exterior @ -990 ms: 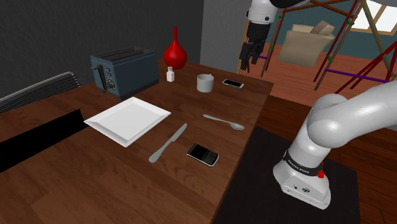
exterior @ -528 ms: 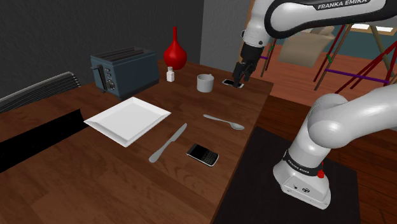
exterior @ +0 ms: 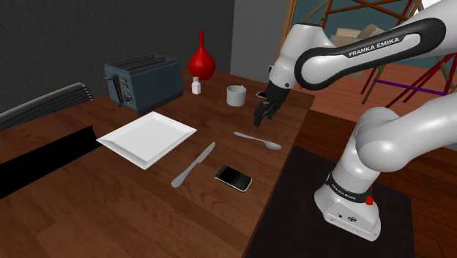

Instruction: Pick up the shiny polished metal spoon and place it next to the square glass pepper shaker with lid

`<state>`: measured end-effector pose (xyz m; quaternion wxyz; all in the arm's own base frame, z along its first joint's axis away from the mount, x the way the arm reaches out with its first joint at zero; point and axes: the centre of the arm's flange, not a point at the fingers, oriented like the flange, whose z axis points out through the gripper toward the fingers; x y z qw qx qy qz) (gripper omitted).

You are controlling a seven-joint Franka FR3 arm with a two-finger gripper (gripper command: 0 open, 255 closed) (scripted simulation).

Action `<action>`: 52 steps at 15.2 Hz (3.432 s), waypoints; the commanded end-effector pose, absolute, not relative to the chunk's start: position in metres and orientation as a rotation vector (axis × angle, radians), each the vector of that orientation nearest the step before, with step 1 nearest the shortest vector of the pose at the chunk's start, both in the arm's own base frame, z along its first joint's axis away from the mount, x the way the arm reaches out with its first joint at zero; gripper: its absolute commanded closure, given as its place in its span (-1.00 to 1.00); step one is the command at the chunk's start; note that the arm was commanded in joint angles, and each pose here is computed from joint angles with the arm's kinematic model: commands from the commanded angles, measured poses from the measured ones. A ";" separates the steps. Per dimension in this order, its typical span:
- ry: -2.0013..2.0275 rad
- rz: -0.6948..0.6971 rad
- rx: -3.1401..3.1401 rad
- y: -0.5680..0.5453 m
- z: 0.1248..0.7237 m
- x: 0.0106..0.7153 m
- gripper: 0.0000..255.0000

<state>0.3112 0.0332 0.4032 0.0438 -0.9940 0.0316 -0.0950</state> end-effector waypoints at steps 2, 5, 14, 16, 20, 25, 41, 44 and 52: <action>0.103 -0.345 -3.006 0.047 0.372 0.312 -1.00; 0.103 -0.345 -3.006 0.049 0.356 0.316 -1.00; 0.103 -0.345 -3.006 0.052 0.333 0.321 -1.00; 0.103 -0.345 -3.006 0.052 0.333 0.321 -1.00; 0.103 -0.345 -3.006 0.052 0.333 0.321 1.00; 0.103 -0.345 -3.006 0.052 0.333 0.321 1.00; 0.103 -0.345 -3.006 0.052 0.407 0.321 1.00; 0.103 -0.345 -3.006 0.052 0.423 0.321 1.00; 0.103 -0.345 -3.006 0.052 0.465 0.321 1.00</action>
